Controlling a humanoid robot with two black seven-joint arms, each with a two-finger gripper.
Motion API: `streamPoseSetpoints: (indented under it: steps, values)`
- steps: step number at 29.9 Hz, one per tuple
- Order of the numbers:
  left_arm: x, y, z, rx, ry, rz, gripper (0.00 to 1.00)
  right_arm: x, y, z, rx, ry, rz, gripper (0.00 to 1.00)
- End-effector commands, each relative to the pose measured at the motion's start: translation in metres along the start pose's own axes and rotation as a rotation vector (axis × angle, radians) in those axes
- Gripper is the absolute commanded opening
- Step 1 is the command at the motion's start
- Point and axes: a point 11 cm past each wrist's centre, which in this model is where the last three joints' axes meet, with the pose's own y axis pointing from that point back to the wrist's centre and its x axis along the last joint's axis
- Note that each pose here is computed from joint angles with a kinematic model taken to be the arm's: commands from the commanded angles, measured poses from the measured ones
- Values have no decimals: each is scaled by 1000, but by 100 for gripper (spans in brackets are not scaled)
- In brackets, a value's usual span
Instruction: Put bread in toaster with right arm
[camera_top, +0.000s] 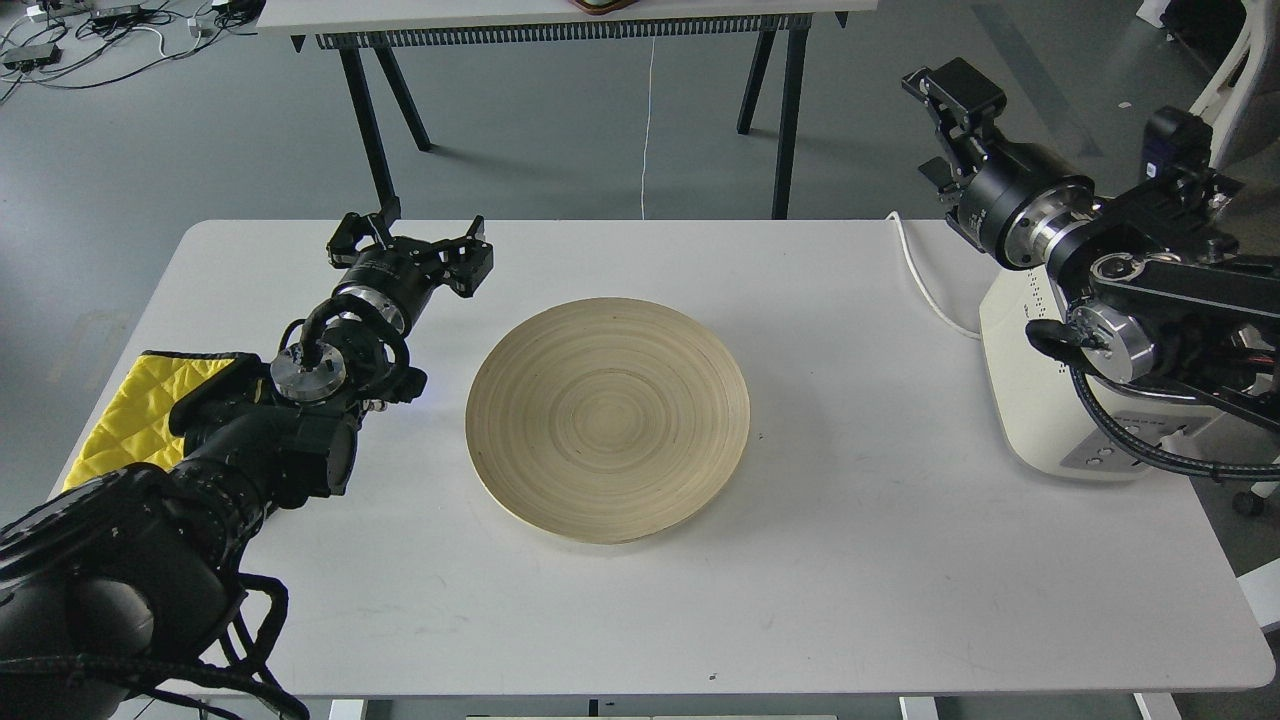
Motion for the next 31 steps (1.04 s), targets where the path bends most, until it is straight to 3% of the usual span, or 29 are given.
streamPoseSetpoints:
  steps: [1, 11, 31]
  values:
    - [0, 0, 0, 0, 0, 0, 100, -39, -17, 16, 51, -163, -137, 98]
    - [0, 0, 0, 0, 0, 0, 100, -34, -26, 45, 222, -714, -399, 99]
    - [0, 0, 0, 0, 1, 0, 100, -57, -24, 96, 129, -757, -360, 99]
